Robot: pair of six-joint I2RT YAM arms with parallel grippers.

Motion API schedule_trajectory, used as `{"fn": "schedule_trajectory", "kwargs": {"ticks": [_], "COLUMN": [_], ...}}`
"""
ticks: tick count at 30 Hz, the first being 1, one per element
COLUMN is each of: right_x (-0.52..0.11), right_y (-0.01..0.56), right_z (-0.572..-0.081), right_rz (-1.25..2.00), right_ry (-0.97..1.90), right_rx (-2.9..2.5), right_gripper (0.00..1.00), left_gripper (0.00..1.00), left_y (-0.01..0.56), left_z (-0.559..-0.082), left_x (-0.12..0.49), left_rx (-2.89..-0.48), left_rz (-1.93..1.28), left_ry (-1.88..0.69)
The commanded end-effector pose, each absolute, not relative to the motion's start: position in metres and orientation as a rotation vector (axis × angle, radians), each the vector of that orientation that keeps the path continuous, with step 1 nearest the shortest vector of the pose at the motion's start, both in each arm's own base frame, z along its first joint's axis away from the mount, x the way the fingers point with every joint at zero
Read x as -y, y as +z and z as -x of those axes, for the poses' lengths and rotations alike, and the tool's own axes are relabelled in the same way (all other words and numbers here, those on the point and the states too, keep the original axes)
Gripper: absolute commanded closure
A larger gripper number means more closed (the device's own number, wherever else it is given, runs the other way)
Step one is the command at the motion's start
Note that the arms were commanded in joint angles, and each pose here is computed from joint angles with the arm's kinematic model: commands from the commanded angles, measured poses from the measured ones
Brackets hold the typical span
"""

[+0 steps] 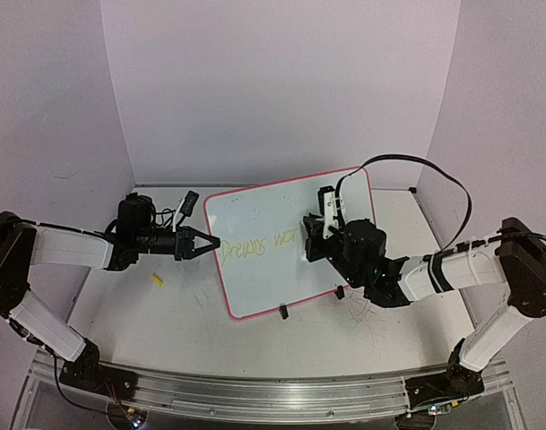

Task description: Write a sentence on the whiteboard

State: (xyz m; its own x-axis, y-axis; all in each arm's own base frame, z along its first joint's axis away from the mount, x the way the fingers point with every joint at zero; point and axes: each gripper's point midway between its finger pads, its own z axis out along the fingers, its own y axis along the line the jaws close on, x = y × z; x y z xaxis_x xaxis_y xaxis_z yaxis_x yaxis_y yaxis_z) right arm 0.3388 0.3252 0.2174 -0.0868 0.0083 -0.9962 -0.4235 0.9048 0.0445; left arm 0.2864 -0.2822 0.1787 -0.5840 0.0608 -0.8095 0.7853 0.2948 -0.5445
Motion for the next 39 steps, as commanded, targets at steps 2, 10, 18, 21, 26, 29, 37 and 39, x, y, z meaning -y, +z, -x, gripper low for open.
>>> {"fn": "schedule_trajectory", "kwargs": {"ticks": [2,10,18,21,26,29,37,39], "right_x": [-0.323,-0.323,-0.312,-0.307,-0.312,-0.32,-0.328,-0.331], "right_y": [0.206,0.193,0.189,0.196,0.216,0.231,0.242,0.24], "right_z": [-0.335,-0.326,-0.323,-0.325,-0.323,-0.316,-0.322,-0.326], "right_rz": [0.322,0.323,0.289,0.271,0.284,0.32,0.328,0.329], "right_ry": [0.367,0.37,0.34,0.315,0.353,0.433,0.452,0.444], "right_rx": [-1.667,-1.698,-1.712,-1.697,-1.64,-1.588,-1.558,-1.562], "right_gripper": [1.0,1.0,1.0,1.0,1.0,1.0,1.0,1.0], "left_gripper": [1.0,1.0,1.0,1.0,1.0,1.0,1.0,1.0], "left_y": [0.188,0.187,0.187,0.187,0.188,0.189,0.189,0.189], "left_z": [-0.286,-0.287,-0.287,-0.287,-0.286,-0.286,-0.286,-0.286], "left_x": [0.288,0.289,0.289,0.289,0.289,0.288,0.288,0.288], "left_rx": [-1.813,-1.816,-1.816,-1.816,-1.816,-1.814,-1.814,-1.814], "left_rz": [-0.822,-0.823,-0.822,-0.821,-0.821,-0.821,-0.821,-0.821], "left_ry": [-1.283,-1.287,-1.287,-1.288,-1.288,-1.286,-1.287,-1.286]}}
